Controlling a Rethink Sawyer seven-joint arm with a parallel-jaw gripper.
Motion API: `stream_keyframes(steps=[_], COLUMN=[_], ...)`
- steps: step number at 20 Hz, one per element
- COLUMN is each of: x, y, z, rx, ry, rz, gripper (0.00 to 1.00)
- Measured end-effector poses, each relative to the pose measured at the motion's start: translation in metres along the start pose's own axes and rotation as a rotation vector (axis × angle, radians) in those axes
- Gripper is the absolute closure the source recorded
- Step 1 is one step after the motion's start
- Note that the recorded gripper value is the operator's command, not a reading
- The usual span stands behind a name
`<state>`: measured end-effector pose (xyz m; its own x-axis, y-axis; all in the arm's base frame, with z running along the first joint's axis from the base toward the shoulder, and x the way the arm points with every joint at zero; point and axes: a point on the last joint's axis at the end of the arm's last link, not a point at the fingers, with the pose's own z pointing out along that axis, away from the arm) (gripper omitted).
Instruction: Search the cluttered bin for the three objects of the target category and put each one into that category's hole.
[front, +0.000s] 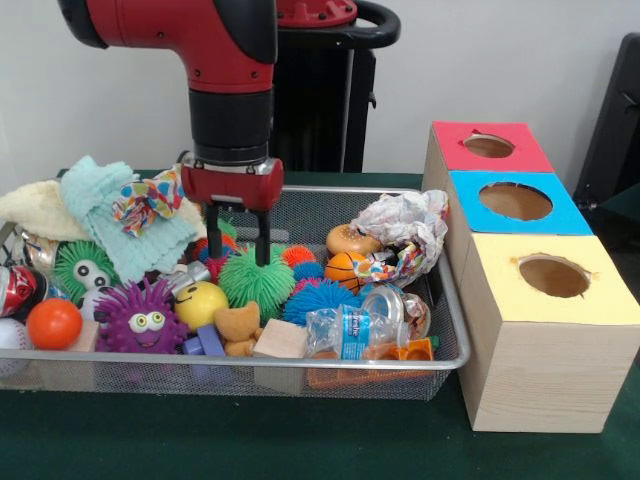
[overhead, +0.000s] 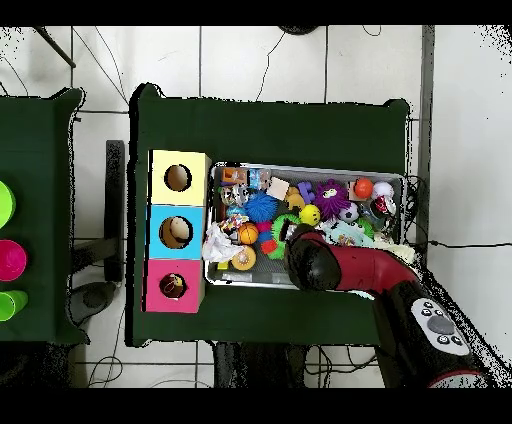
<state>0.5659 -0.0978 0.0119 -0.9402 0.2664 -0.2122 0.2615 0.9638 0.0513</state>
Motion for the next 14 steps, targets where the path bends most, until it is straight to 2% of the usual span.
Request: stream_keyframes(steps=[7, 14], x=[0.006, 0.000], y=[0.002, 0.001], z=[0.016, 0.033], rx=[-0.017, -0.026], ry=[-0.003, -0.022], rz=[0.008, 0.018], gripper=[0.00, 0.00])
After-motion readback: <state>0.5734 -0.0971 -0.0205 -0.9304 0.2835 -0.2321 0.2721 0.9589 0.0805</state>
